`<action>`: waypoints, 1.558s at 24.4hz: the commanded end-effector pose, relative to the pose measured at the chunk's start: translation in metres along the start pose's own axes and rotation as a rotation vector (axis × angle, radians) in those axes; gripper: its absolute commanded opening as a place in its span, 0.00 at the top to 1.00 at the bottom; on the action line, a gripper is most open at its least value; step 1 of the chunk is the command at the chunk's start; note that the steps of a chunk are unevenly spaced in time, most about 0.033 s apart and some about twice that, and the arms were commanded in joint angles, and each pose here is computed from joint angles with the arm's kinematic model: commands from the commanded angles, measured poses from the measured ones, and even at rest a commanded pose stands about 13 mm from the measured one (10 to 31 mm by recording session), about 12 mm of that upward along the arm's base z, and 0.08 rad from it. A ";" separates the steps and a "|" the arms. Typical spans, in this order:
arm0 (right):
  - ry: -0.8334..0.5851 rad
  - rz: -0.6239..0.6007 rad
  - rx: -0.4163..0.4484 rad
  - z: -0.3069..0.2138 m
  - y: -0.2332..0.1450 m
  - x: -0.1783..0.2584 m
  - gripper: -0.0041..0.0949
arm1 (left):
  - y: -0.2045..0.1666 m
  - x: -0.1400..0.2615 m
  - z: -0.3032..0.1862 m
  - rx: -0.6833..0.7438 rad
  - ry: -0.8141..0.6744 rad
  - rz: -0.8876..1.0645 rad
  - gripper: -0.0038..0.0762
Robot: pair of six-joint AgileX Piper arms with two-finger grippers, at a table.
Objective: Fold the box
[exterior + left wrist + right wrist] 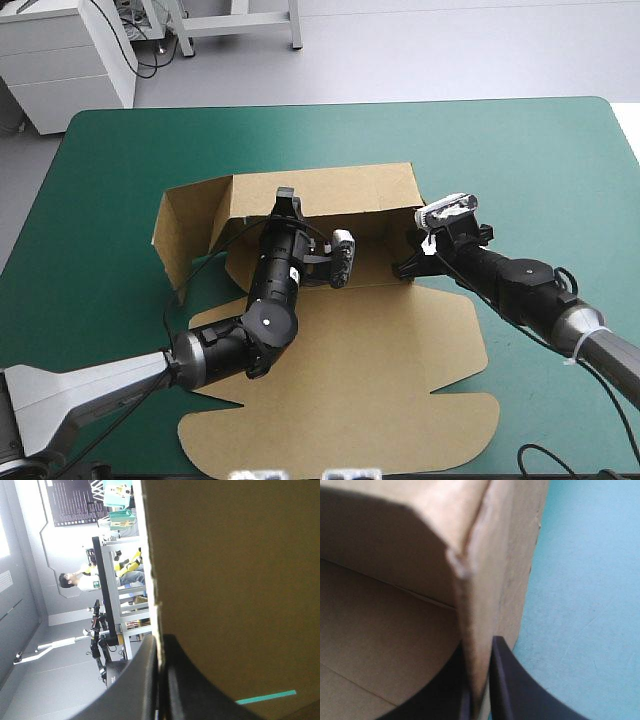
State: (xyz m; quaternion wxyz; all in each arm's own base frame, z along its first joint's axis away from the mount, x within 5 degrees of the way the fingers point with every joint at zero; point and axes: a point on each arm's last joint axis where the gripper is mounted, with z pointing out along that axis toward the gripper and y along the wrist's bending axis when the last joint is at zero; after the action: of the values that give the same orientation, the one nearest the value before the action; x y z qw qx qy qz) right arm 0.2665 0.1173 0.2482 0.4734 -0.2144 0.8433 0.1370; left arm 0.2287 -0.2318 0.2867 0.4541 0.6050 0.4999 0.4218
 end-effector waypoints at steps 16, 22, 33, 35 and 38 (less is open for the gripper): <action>-0.083 0.038 -0.098 -0.010 0.010 -0.018 0.98 | 0.030 0.001 -0.009 -0.152 -0.029 0.032 0.50; -0.092 0.005 -0.034 -0.010 0.004 -0.023 0.98 | 0.030 0.000 -0.010 -0.156 -0.028 0.030 0.49; -0.105 0.014 0.201 0.027 -0.024 -0.060 0.98 | 0.029 -0.035 -0.055 -0.239 -0.075 0.038 0.49; -0.110 0.022 0.203 0.028 -0.024 -0.062 0.98 | 0.028 -0.034 -0.056 -0.239 -0.063 0.032 0.56; -0.109 0.037 0.202 0.029 -0.024 -0.062 0.98 | 0.031 -0.029 -0.057 -0.249 -0.010 0.013 0.94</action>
State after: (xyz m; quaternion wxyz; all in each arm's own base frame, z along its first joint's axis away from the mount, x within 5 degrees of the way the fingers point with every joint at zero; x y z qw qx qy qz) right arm 0.3286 0.1232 0.2604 0.5050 -0.1591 0.8465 0.0555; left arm 0.1787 -0.2611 0.2955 0.4814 0.6001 0.4570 0.4463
